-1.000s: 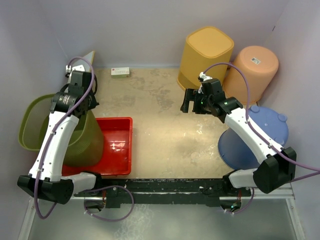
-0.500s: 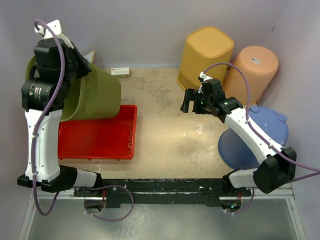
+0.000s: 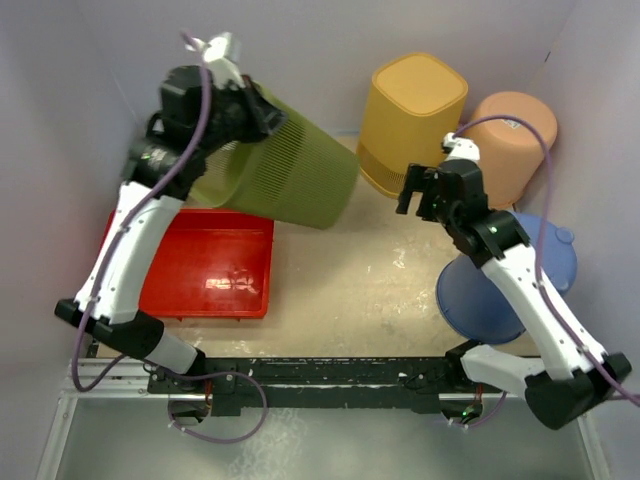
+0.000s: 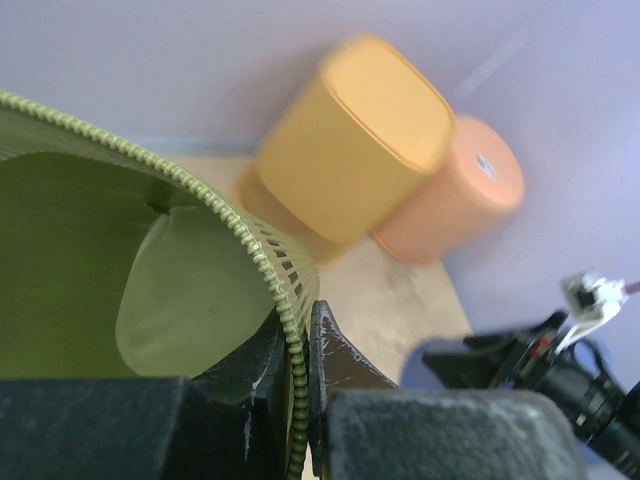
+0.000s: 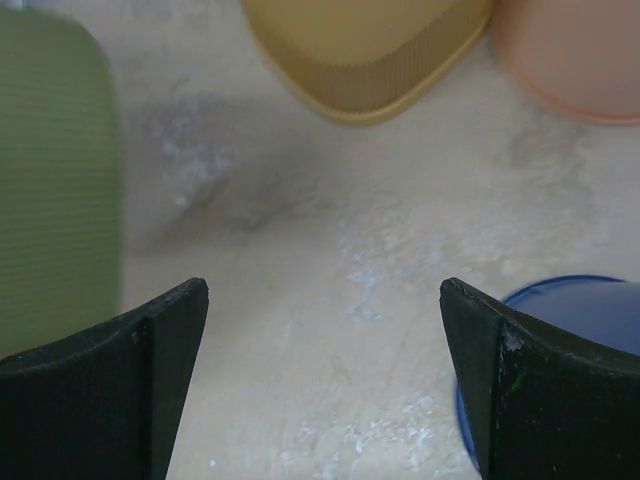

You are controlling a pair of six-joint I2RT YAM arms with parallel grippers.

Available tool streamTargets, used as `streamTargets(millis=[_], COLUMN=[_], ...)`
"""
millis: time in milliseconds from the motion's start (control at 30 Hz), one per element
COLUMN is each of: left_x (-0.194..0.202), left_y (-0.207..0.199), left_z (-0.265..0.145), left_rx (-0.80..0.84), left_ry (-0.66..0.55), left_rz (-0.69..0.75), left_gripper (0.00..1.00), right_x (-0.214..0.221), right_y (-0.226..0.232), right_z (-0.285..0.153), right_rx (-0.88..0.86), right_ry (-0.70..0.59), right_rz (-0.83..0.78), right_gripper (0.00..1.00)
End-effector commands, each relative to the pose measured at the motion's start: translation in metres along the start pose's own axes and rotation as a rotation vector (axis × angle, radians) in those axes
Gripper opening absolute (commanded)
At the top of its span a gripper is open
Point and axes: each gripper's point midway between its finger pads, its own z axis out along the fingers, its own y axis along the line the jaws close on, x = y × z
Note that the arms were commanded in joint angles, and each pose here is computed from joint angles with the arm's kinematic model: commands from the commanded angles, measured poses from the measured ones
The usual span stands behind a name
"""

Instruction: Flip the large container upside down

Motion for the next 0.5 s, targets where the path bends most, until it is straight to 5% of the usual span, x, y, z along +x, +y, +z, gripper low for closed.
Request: streamTargets(millis=[0,200,467], left_x=[-0.007,0.043,0.102], left_y=[-0.062,-0.08,-0.091], left_z=[0.012,0.042,0.071], left_rx=[0.248,0.411,0.464], left_ry=[-0.075,-0.024,0.068], left_rz=[-0.053,-0.245,-0.35], left_gripper=[0.0,0.0,0.0], right_x=[-0.061,-0.081,-0.069], right_y=[-0.05,-0.072,-0.065], right_z=[-0.053,-0.088,-0.077], right_rx=[0.209,0.257,0.234], right_ry=[-0.275,-0.426,-0.363], right_rz=[0.037,0.066,0.048], right_gripper=[1.0,1.0,1.0])
